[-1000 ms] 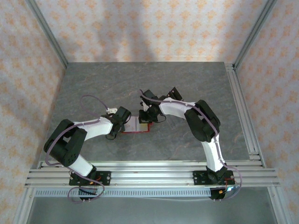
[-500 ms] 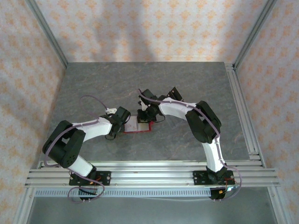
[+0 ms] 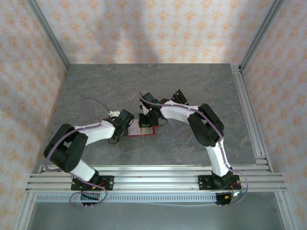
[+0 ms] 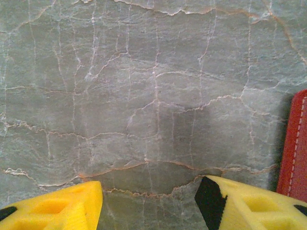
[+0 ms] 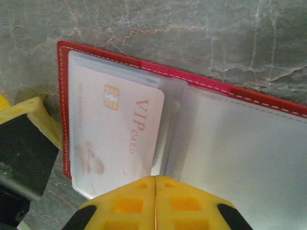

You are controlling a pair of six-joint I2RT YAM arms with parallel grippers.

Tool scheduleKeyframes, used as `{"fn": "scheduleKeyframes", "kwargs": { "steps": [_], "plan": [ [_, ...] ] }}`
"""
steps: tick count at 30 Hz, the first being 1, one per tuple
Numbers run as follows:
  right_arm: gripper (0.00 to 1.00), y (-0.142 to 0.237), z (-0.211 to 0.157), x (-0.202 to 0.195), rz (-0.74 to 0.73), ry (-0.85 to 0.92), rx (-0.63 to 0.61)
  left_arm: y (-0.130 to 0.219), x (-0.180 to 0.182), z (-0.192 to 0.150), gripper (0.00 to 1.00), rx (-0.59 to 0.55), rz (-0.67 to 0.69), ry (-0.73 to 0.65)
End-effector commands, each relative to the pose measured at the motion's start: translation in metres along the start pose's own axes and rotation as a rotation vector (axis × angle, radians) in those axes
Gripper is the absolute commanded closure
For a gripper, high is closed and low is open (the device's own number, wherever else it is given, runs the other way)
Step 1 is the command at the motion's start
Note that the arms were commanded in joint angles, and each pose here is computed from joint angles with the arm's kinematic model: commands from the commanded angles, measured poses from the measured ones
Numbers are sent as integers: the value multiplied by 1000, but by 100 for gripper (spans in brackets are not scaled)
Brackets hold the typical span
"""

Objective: Put the credit cards into the card holder
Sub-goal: Insert the credit card into the card slot.

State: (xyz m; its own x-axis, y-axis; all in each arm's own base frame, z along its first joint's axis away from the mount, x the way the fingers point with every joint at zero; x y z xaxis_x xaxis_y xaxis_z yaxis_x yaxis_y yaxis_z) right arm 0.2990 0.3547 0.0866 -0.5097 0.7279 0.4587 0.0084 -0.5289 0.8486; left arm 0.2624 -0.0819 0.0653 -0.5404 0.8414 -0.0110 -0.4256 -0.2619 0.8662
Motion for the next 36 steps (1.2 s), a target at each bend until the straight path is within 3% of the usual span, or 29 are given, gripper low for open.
{"fn": "scheduleKeyframes", "kwargs": {
  "steps": [1,25,36],
  "plan": [
    [93,-6,-4,2,-8,11,30,-13,5,-19,40,83,16,-23],
    [93,-22,3,25,53,33,57,-20,1,-30,41,115,-11,-17],
    [91,31,0,8,-2,12,-50,17,4,2,39,45,-48,20]
  ]
}}
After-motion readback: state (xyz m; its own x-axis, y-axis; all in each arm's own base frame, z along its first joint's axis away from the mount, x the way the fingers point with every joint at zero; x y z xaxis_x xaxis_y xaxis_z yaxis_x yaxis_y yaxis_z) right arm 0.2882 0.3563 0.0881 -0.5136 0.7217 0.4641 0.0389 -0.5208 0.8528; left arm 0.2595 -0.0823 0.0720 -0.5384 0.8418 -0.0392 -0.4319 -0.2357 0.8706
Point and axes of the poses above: each hand's point on the last joint's axis, 136 mm out from that joint toward the fingers, its own y axis back along the fingers, its own x axis along the line the jaws close on, z = x × y, the point moved 6 cm from there along y, back along the fingers, and after that the axes turned 15 degrees about y, right-handed, at the moved point
